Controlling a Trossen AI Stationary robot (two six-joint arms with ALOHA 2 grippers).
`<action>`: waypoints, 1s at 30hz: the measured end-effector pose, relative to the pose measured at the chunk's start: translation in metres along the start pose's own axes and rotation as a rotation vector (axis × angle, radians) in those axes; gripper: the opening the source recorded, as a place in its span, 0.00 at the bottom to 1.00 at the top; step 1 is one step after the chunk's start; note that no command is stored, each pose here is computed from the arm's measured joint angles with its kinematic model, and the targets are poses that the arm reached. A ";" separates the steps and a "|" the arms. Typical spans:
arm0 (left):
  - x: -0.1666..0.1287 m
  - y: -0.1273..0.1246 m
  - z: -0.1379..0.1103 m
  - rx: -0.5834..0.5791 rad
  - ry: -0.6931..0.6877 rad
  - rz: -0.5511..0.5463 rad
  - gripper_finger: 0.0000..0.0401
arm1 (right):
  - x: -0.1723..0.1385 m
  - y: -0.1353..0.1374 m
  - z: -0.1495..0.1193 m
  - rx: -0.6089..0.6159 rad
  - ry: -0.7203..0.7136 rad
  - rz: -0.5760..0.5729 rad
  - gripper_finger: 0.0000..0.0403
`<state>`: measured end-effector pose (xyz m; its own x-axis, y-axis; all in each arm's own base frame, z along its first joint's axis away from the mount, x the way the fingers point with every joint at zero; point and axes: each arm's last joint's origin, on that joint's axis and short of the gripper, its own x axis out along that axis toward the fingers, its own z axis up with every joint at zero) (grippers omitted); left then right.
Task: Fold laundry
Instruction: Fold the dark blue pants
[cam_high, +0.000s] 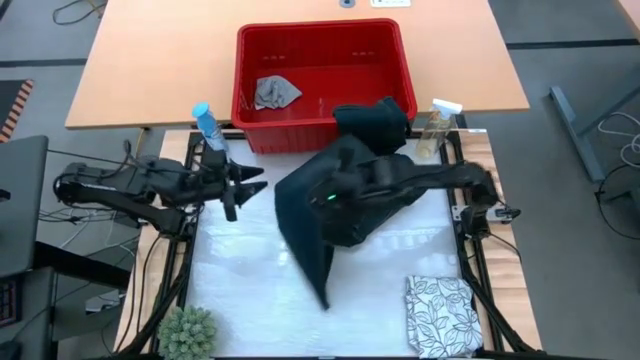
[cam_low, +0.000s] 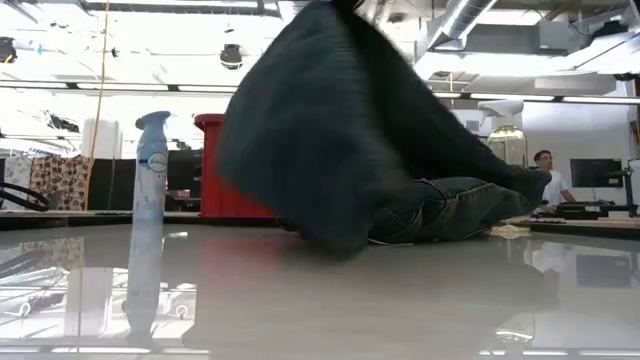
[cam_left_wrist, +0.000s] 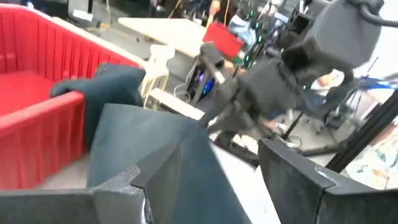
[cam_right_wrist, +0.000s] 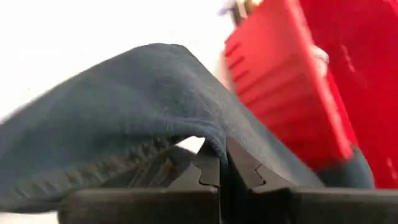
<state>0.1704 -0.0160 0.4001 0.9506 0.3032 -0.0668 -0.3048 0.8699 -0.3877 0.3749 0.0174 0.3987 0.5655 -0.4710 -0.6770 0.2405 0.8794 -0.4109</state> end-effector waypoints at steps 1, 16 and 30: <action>-0.002 0.001 0.002 -0.006 -0.011 0.000 0.51 | -0.014 -0.007 -0.003 0.046 -0.010 0.002 0.06; 0.054 0.007 -0.050 -0.027 0.225 0.276 0.51 | -0.182 -0.071 -0.073 0.478 -0.240 0.095 0.06; 0.161 0.046 -0.112 0.012 0.394 0.325 0.51 | -0.213 -0.049 -0.084 0.381 -0.300 0.261 0.07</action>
<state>0.3163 0.0295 0.2683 0.7558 0.3913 -0.5250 -0.5871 0.7600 -0.2787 0.1768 0.0688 0.5113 0.8312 -0.2427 -0.5003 0.2995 0.9534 0.0351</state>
